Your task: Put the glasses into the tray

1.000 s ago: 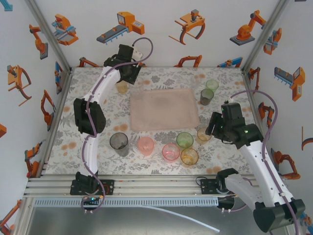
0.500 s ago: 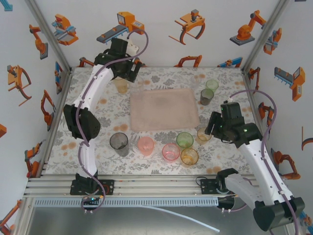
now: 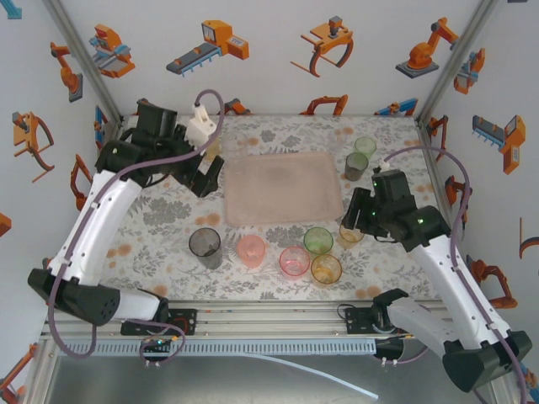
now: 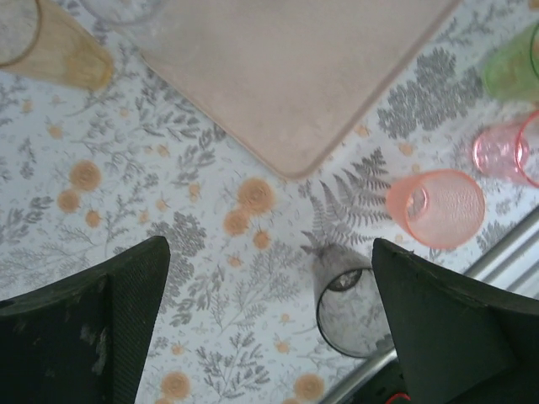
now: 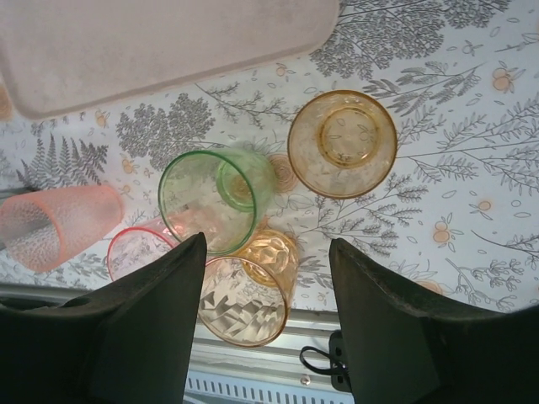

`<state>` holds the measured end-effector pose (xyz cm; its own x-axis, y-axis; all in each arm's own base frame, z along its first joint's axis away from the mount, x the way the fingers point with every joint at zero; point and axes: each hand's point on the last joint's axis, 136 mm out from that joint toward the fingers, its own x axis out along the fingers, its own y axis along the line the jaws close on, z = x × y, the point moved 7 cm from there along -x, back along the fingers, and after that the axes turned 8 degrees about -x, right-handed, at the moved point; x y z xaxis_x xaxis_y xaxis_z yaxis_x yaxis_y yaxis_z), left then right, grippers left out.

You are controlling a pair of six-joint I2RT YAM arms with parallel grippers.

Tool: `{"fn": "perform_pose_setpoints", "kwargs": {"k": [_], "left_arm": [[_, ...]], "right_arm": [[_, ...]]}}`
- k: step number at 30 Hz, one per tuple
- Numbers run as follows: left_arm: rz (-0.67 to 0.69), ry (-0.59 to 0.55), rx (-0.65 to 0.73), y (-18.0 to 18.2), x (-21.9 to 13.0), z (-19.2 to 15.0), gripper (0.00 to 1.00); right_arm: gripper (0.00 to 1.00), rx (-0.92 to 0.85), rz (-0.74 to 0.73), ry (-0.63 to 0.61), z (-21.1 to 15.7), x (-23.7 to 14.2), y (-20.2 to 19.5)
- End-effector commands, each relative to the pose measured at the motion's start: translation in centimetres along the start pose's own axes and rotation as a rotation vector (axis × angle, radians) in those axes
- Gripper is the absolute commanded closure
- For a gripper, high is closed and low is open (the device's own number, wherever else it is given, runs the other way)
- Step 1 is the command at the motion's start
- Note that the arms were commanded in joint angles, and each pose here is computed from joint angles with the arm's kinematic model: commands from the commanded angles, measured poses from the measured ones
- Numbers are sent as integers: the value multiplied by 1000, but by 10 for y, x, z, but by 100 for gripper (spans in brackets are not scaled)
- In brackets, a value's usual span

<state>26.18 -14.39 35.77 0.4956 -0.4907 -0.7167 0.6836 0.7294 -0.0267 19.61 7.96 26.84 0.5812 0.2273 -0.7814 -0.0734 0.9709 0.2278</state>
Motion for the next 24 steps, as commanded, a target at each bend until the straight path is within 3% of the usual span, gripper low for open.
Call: {"fn": "perform_pose_setpoints", "kwargs": {"k": [1, 9, 24], "left_arm": [[-13, 83, 38, -5, 7, -33, 3], [-23, 179, 22, -11, 16, -80, 0], [-14, 276, -34, -4, 51, -108, 21]], "right_arm": [[44, -5, 16, -7, 5, 1, 10], [45, -52, 79, -17, 8, 17, 32], [44, -153, 62, -4, 19, 44, 50]]}}
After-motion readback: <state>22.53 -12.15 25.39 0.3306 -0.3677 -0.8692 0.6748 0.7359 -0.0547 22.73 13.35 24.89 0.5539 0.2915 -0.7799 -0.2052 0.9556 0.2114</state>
